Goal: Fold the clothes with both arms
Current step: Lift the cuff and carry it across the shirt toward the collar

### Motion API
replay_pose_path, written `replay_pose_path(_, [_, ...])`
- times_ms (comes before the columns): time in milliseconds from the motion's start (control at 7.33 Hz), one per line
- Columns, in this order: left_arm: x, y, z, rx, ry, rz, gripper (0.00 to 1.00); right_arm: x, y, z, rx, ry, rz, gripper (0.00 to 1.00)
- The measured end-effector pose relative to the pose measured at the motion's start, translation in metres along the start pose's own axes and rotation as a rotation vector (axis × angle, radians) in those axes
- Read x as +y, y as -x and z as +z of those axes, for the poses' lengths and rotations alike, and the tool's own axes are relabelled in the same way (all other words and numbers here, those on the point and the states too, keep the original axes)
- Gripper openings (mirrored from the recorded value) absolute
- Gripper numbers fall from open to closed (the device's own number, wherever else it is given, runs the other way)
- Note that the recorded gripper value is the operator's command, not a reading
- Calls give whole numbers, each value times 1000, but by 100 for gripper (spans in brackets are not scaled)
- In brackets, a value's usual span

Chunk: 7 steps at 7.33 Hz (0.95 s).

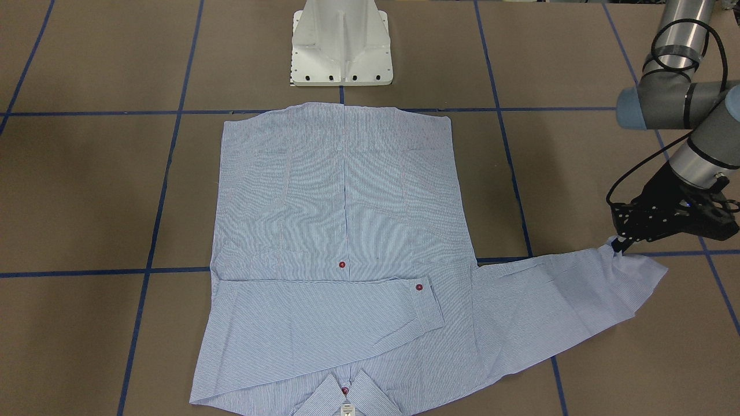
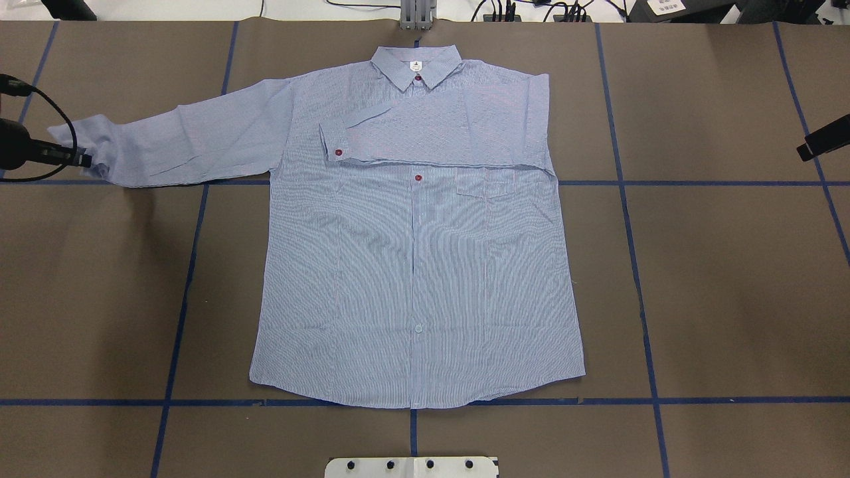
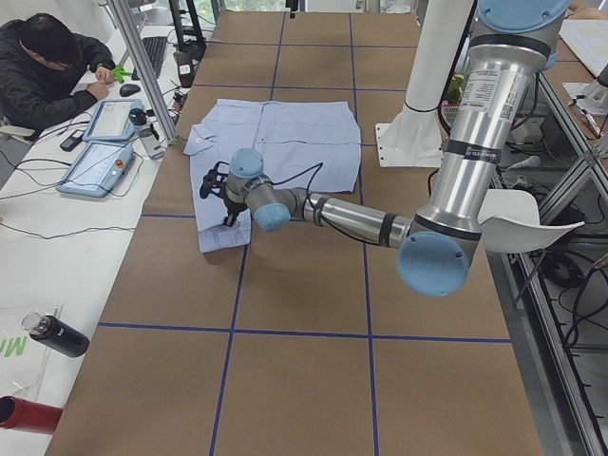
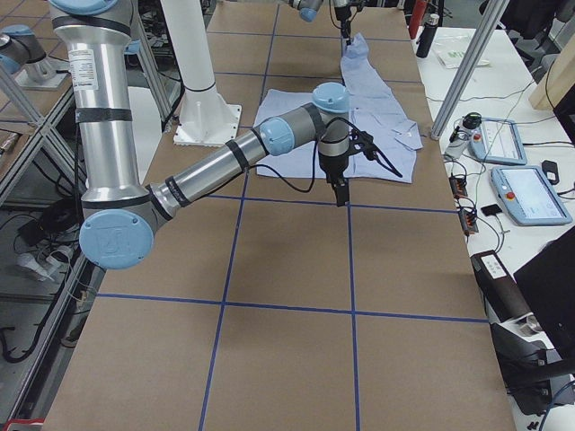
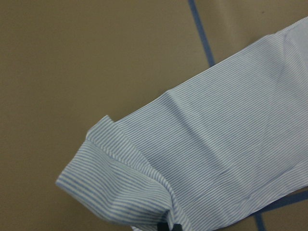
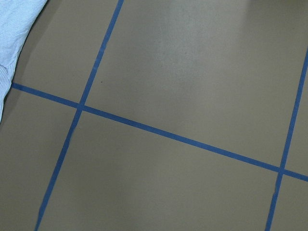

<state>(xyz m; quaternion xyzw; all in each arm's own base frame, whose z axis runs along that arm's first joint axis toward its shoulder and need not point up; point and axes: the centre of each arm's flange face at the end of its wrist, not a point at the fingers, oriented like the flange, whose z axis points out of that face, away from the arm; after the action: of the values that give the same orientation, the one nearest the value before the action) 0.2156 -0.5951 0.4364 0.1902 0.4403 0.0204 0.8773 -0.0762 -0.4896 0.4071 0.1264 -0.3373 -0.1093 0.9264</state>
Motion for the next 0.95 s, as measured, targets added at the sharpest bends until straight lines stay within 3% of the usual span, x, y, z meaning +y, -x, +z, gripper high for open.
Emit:
replay_pose_path(273, [-54,-110,-24,-14,60,-30,0,0,0,0,0,0,0,100])
replay_pose_path(682, [-79,-257,-25,28,102,-169,0,0,0,0,0,-1,0,100])
replay_pose_path(955, [-93,-358,-3,-6,103,-284,0,0,0,0,0,0,0,100])
